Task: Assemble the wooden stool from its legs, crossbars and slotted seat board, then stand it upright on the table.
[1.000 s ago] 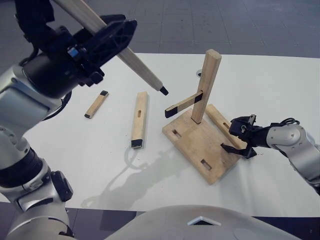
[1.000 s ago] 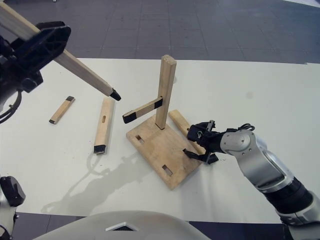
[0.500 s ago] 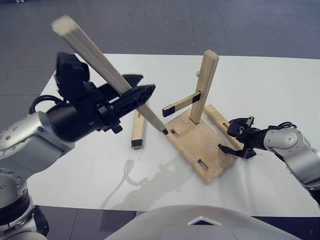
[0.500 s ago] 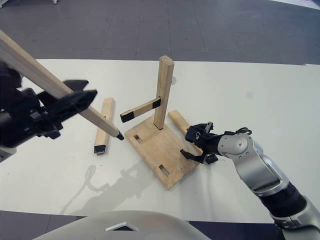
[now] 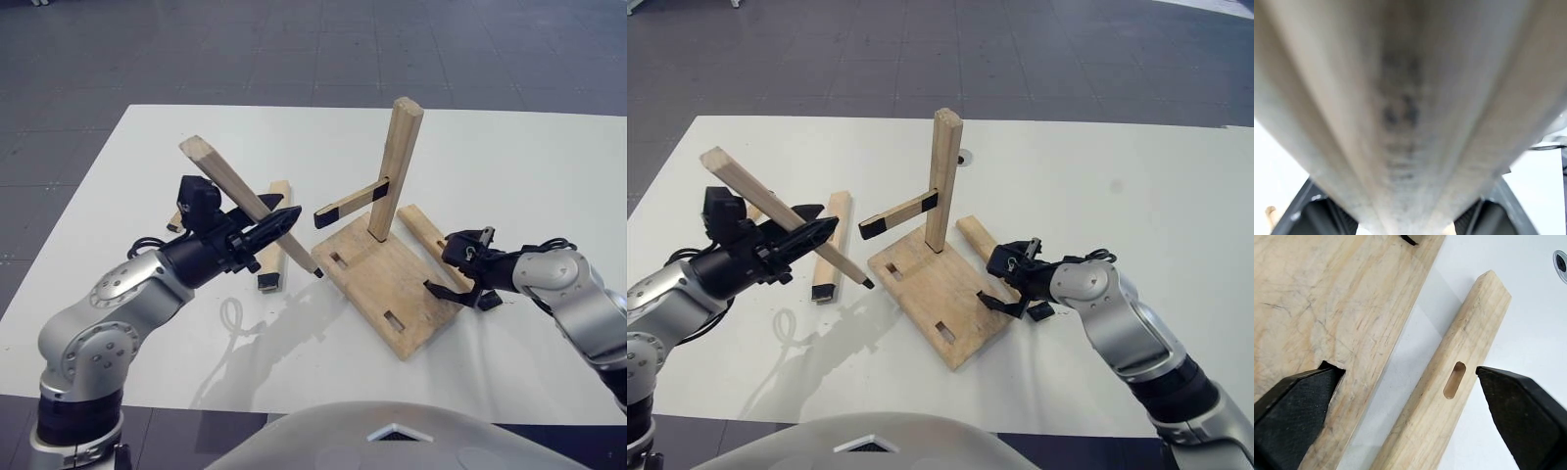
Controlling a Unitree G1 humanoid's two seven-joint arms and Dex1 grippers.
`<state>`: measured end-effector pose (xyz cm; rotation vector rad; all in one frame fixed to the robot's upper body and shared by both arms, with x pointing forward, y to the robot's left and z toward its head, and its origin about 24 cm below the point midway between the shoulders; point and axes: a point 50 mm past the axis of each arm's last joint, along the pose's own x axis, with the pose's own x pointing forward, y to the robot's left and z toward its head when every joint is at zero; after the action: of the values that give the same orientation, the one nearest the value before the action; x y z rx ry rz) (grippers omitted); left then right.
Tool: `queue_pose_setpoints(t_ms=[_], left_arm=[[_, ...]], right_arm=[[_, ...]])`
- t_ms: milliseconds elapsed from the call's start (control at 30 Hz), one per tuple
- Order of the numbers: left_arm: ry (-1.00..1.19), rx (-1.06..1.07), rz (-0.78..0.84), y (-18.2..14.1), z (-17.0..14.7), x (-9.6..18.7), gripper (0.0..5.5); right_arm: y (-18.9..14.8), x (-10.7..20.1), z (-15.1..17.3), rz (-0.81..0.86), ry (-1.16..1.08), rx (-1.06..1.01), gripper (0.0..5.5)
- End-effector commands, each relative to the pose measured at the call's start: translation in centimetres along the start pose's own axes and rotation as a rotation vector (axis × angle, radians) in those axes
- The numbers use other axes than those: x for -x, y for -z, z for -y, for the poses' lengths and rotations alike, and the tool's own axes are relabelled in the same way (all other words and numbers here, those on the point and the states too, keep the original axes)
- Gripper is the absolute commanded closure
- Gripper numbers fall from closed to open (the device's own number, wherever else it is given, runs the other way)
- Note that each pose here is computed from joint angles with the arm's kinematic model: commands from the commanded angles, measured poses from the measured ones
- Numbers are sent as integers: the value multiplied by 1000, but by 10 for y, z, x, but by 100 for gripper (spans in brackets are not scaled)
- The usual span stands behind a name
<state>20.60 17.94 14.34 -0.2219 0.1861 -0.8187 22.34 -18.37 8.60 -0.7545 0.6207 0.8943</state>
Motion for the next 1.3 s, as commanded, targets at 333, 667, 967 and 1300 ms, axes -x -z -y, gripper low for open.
queue_pose_setpoints(t_ms=[333,667,967,1300], left_arm=[[10,-147,-27,3,-8,-25,345],[98,-114,-9,-4,7,-35,345],[52,-77,26,13,-2,-46,345],[136,-75,28,35,-2,-47,345]], right_arm=[[-4,-3,2,6,-7,14,32],[-5,-5,1,11,-7,7,32],[-4,-5,0,11,-2,-1,32],[-7,-8,4,21,-18,19,32]])
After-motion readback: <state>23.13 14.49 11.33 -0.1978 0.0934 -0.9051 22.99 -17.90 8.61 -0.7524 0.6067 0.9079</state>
